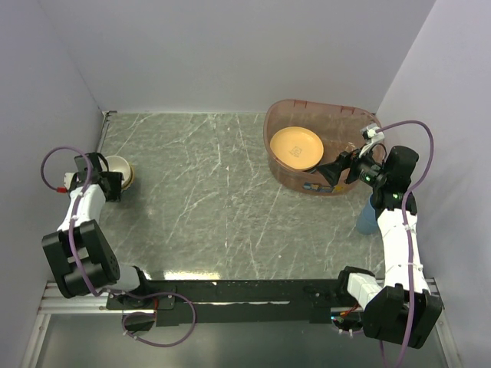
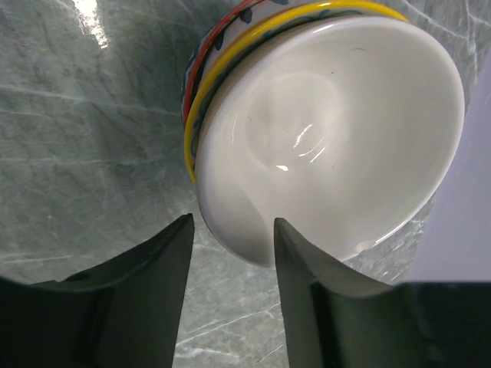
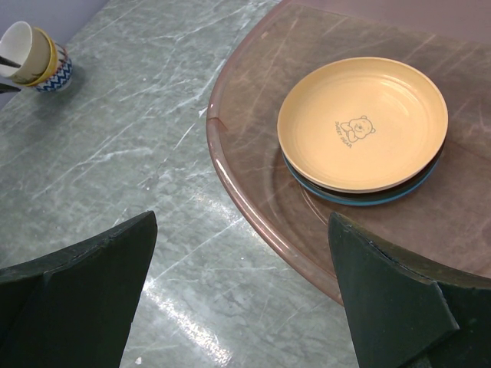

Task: Place the mixed dishes into the plastic bin
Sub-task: Pick up the bowl from the center of the board.

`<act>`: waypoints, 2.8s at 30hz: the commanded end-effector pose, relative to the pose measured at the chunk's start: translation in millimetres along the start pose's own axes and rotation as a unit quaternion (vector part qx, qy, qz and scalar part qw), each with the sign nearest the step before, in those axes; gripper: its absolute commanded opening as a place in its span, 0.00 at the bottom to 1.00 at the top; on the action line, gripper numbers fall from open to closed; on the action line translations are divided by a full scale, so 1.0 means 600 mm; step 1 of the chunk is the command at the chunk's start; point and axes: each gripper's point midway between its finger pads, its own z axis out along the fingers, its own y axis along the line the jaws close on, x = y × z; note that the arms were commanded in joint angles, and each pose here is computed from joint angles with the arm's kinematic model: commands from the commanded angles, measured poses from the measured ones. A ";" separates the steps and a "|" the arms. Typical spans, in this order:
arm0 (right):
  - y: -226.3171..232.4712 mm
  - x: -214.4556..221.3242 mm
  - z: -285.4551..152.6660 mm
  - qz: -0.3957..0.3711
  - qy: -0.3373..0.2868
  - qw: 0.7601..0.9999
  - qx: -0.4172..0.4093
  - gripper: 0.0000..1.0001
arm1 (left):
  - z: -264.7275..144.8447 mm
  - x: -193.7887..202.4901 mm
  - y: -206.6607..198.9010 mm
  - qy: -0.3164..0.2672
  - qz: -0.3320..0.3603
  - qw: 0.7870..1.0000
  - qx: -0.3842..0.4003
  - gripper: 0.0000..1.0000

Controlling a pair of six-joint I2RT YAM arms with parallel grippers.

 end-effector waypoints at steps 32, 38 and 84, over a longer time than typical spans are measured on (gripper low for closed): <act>-0.001 -0.026 -0.007 -0.030 -0.020 0.999 0.009 1.00 | -0.068 -0.034 -0.101 0.021 -0.039 0.991 0.125 0.01; -0.001 -0.025 -0.007 -0.029 -0.019 0.999 0.009 1.00 | -0.090 -0.040 -0.110 0.019 -0.042 0.989 0.140 0.01; 0.063 -0.013 -0.041 -0.096 0.025 0.993 -0.058 1.00 | -0.436 0.345 -0.219 0.222 0.278 0.771 0.529 0.01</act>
